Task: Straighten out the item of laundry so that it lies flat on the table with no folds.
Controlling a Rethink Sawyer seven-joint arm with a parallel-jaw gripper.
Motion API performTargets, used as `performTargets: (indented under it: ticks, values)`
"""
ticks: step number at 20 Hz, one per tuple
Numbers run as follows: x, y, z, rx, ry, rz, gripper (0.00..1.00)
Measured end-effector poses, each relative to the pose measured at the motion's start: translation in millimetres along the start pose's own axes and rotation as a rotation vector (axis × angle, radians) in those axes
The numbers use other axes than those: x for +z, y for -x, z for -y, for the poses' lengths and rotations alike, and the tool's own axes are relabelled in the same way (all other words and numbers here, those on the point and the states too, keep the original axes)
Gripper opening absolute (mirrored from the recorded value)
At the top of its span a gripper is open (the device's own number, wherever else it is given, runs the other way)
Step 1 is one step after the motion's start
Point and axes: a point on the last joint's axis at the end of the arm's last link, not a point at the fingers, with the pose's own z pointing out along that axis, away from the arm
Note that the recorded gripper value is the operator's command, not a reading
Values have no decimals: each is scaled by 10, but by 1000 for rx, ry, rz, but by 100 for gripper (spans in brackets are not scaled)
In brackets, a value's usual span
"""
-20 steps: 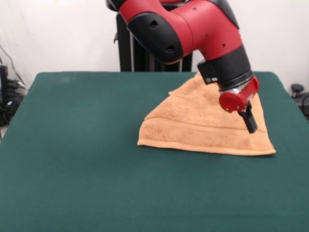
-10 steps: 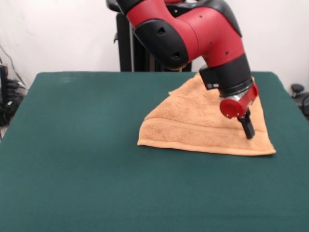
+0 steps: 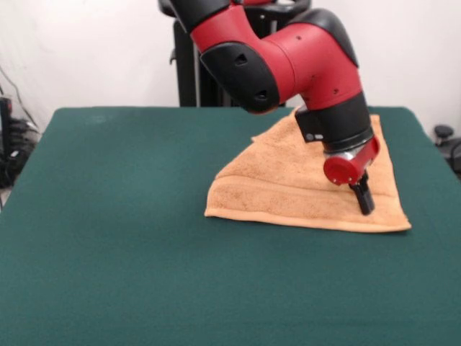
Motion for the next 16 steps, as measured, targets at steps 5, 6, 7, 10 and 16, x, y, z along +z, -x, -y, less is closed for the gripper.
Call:
performTargets:
  ticks: [5,6,7,10,16]
  values:
    - [28,-2,7,9,-1,15,0]
    - [35,-7,12,15,-2,31,0]
    - [39,-10,13,18,-3,38,0]
    - [46,-16,15,24,-4,54,0]
    - [77,-50,11,33,-15,117,0]
